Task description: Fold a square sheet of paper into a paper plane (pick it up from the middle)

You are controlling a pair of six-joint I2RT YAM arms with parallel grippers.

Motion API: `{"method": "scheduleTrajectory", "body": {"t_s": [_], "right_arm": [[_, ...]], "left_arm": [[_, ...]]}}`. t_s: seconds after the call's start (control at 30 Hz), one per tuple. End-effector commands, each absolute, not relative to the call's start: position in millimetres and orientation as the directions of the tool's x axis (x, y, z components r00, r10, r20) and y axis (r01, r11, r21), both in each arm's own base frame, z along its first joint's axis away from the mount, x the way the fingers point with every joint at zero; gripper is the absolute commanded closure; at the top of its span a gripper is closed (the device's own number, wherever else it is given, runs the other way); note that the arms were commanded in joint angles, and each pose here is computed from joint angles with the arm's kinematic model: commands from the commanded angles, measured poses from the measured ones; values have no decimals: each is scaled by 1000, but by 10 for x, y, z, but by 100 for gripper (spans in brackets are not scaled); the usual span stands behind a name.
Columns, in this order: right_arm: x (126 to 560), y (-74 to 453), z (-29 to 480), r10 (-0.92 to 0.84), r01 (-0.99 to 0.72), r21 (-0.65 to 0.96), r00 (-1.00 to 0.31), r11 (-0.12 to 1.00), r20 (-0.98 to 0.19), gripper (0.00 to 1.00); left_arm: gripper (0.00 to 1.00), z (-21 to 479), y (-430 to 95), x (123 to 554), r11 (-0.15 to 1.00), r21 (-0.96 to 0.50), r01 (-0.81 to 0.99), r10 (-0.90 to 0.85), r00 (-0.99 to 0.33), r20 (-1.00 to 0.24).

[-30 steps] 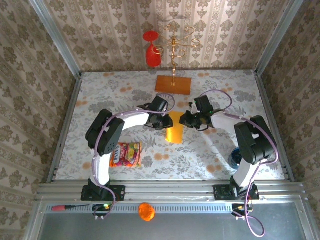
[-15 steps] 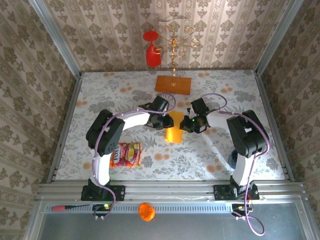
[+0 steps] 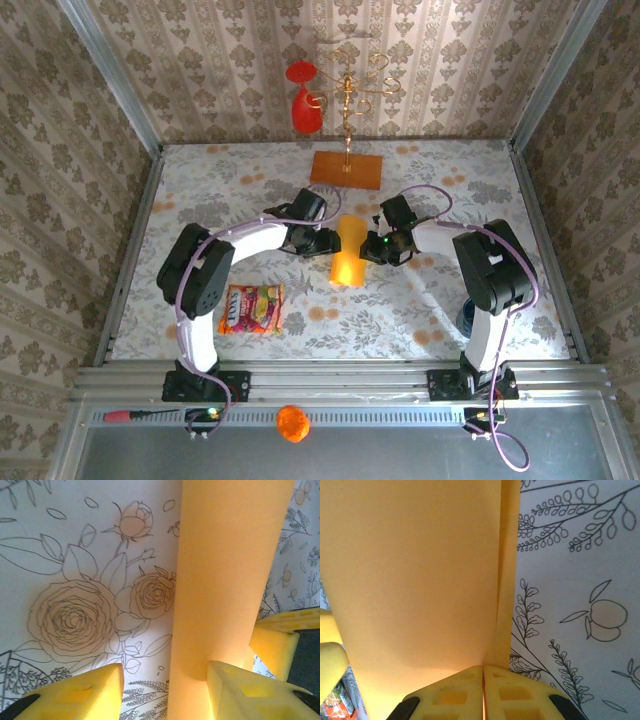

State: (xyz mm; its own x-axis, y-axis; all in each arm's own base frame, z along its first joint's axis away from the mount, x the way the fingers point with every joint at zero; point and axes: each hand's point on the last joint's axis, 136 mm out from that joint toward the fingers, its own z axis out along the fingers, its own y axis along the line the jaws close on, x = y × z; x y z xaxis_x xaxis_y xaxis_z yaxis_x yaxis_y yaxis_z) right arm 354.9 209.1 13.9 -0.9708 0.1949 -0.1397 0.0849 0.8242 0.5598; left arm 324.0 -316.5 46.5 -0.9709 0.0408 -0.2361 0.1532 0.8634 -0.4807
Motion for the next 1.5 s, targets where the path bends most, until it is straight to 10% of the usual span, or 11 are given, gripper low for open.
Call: {"method": "scheduleTrajectory", "body": {"t_s": [0.0, 0.53, 0.9, 1.47], "right_arm": [[3435, 1943, -138, 192, 130, 468, -977, 874, -88, 91], [3437, 1923, -161, 198, 141, 453, -977, 880, -81, 90], [3437, 1920, -189, 202, 149, 450, -977, 881, -73, 89], [3632, 2017, 360, 242, 117, 574, -959, 811, -146, 71]], "left_arm": [[52, 380, -3147, 3140, 865, -472, 171, 85, -976, -198], [49, 723, -3080, 3277, 876, -432, 214, 65, -940, -334], [27, 531, -3224, 3196, 805, -553, 217, 91, -965, -247], [48, 32, -3056, 3084, 913, -384, 140, 105, -988, -112]]}}
